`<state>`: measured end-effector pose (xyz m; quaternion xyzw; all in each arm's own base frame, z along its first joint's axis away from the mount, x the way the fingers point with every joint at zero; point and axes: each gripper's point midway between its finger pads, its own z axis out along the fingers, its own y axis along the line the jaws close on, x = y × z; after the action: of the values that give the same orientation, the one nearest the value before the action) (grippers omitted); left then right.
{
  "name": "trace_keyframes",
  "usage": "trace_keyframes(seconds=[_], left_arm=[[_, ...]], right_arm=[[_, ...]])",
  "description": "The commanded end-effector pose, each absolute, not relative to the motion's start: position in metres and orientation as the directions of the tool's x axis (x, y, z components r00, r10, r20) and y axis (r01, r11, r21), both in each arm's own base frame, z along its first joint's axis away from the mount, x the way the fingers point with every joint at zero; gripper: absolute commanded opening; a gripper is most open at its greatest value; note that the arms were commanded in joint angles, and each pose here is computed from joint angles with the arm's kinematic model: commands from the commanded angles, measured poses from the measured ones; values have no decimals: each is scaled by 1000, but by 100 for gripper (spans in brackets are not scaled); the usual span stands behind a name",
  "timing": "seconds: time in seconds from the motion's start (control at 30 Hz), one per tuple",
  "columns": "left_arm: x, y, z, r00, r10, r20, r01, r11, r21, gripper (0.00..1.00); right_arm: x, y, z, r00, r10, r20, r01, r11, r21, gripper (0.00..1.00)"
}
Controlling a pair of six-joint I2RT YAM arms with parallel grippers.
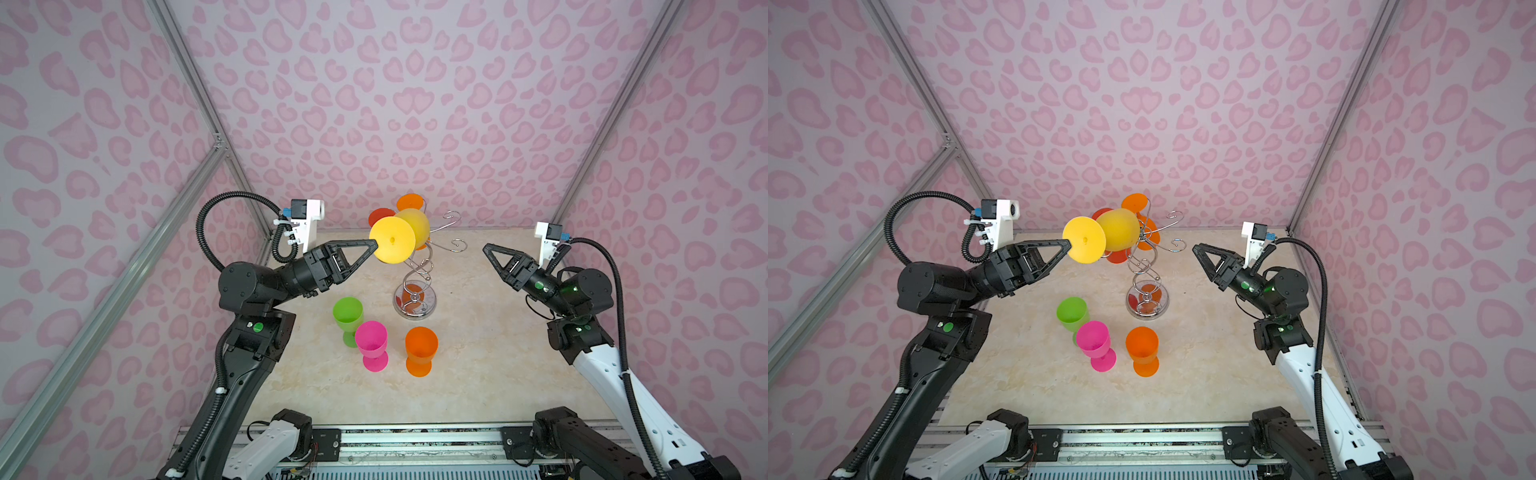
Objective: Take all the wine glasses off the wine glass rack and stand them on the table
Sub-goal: 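Bring the yellow glass toward the right gripper while the right arm reaches in, then close the right gripper on the yellow glass bowl while the left releases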
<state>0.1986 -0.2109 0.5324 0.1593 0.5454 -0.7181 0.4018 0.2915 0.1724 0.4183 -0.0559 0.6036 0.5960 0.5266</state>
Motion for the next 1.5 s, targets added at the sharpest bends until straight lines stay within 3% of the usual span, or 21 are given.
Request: trace_keyframes(seconds=[0.0,0.17,0.33,1.0,1.47], left_arm=[[178,-205,562,-613,-463,-640,784,-257,-565,2],[192,-210,551,-690,-465,-555,720,-358,-595,1],[196,-214,544,-733,-447,-512,679,-436,-591,2],[219,-241,522,-839,-361,-406,544,-572,-614,1],[225,-253,516,-865,-330,-378,501,-593,-630,2]], right_arm=[[275,175,453,-415,613,-672,-789,125,602,46],[267,173,473,-462,663,-589,-830,-90,551,48],[274,189,471,-536,637,-554,-810,-201,551,49],[263,220,471,-562,573,-597,-813,-251,525,48],[257,220,466,-551,561,-618,-822,-239,517,23]])
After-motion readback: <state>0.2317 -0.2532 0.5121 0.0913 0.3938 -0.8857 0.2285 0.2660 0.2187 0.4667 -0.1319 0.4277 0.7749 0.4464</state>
